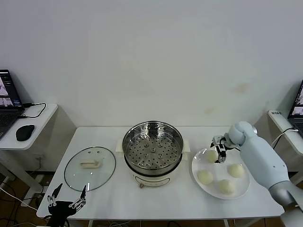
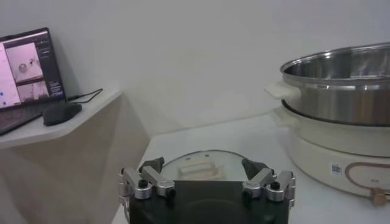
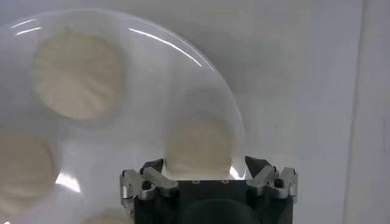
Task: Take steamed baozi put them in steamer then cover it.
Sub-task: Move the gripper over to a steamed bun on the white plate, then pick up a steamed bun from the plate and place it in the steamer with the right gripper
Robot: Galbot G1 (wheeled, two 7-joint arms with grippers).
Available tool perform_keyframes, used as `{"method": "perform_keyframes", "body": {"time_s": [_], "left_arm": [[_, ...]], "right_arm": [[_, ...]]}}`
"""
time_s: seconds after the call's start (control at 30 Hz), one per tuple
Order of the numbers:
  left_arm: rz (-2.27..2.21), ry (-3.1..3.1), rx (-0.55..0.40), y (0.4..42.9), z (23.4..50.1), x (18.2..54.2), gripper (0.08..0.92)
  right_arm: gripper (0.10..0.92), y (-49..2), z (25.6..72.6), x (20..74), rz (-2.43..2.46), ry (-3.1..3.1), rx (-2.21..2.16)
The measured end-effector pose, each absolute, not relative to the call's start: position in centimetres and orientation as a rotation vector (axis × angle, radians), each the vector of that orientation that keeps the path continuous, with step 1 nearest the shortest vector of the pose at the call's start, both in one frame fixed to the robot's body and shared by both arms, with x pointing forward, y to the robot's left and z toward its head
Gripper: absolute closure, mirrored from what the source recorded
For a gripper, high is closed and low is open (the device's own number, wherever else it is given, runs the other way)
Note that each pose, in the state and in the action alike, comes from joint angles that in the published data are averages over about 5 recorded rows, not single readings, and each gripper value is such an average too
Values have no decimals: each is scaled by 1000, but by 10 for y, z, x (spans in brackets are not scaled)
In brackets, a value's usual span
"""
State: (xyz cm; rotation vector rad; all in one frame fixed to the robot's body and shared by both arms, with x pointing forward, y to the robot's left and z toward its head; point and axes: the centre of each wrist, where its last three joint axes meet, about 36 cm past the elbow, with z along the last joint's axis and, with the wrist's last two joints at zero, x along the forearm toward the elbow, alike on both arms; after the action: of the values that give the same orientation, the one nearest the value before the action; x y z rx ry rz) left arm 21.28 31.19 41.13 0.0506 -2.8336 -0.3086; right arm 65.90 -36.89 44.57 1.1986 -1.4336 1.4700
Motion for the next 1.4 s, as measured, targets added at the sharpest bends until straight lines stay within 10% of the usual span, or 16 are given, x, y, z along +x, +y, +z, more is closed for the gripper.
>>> {"method": "perform_keyframes", "body": {"time_s": [0.8, 1.4], "left_arm": [[-309, -2828, 46, 310, 409, 212, 177], [-307, -2868, 61, 309, 417, 219, 177]], "right_arm": [[428, -376, 454, 657, 1437, -1476, 1184], [428, -325, 614, 711, 1463, -1605, 1377]]}}
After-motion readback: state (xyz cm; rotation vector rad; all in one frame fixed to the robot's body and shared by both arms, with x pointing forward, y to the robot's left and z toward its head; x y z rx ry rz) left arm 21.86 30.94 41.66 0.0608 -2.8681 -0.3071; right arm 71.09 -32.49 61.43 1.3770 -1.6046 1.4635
